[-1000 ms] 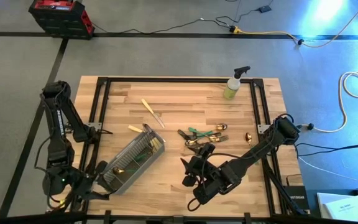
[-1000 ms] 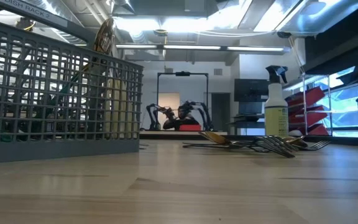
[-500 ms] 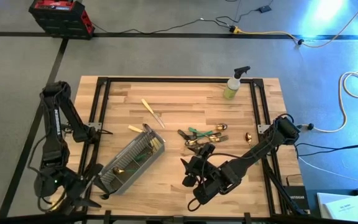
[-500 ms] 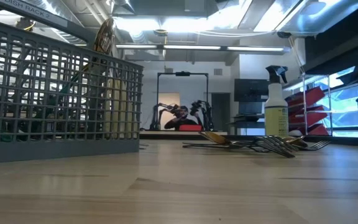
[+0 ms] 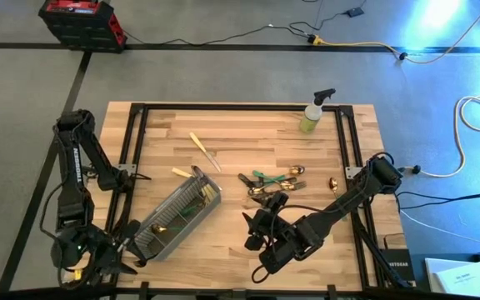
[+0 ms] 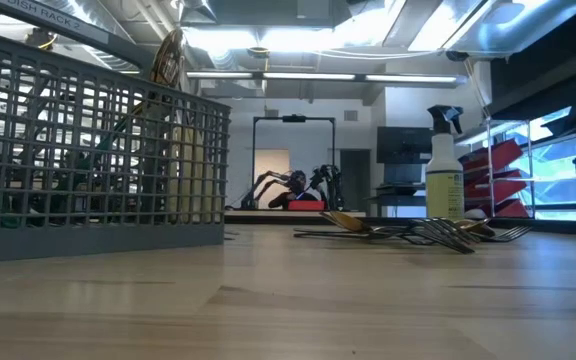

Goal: Sort silverware
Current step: Put the fork into the silverware tray

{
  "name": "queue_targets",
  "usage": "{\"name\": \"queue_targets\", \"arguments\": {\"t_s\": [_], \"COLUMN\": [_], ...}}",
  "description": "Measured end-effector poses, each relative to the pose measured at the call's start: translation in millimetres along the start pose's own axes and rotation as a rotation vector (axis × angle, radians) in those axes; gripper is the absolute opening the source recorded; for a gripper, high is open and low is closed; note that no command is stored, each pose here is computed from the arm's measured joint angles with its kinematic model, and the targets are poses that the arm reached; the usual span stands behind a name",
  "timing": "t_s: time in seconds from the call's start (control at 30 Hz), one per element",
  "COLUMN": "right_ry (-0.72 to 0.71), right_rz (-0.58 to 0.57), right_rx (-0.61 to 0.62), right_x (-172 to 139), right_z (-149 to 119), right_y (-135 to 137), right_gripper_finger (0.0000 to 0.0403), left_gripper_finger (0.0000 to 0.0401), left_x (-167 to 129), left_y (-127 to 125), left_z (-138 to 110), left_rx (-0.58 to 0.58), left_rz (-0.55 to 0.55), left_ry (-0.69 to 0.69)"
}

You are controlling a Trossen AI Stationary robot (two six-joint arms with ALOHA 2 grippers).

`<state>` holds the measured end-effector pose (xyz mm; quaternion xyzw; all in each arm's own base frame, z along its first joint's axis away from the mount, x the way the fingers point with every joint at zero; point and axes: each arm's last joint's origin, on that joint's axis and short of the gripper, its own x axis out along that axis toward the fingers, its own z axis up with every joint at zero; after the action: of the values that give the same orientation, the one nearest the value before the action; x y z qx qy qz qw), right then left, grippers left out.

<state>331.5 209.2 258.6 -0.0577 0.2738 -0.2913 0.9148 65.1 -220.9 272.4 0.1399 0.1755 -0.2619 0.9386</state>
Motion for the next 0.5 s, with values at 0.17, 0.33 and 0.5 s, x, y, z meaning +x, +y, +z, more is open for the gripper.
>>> {"name": "queue_targets", "arguments": {"t_s": [0.17, 0.33, 0.5], "right_ry": [0.000, 0.000, 0.000], "right_rz": [0.000, 0.000, 0.000], "right_rx": [0.000, 0.000, 0.000], "right_x": [0.0, 0.1, 0.1], "right_z": [0.0, 0.0, 0.0], "right_y": [0.0, -0.1, -0.1], "right_gripper_finger": [0.0237, 0.0237, 0.0237], "left_gripper_finger": [0.0094, 0.0037, 0.0003], "left_x": [0.0, -0.2, -0.2], "left_y": [-0.4, -2.3, -2.7], "left_z": [-2.8, -3.4, -3.5], "left_rx": [0.022, 0.029, 0.038], "left_rz": [-0.032, -0.097, -0.115], "left_ry": [0.030, 0.048, 0.052]}}
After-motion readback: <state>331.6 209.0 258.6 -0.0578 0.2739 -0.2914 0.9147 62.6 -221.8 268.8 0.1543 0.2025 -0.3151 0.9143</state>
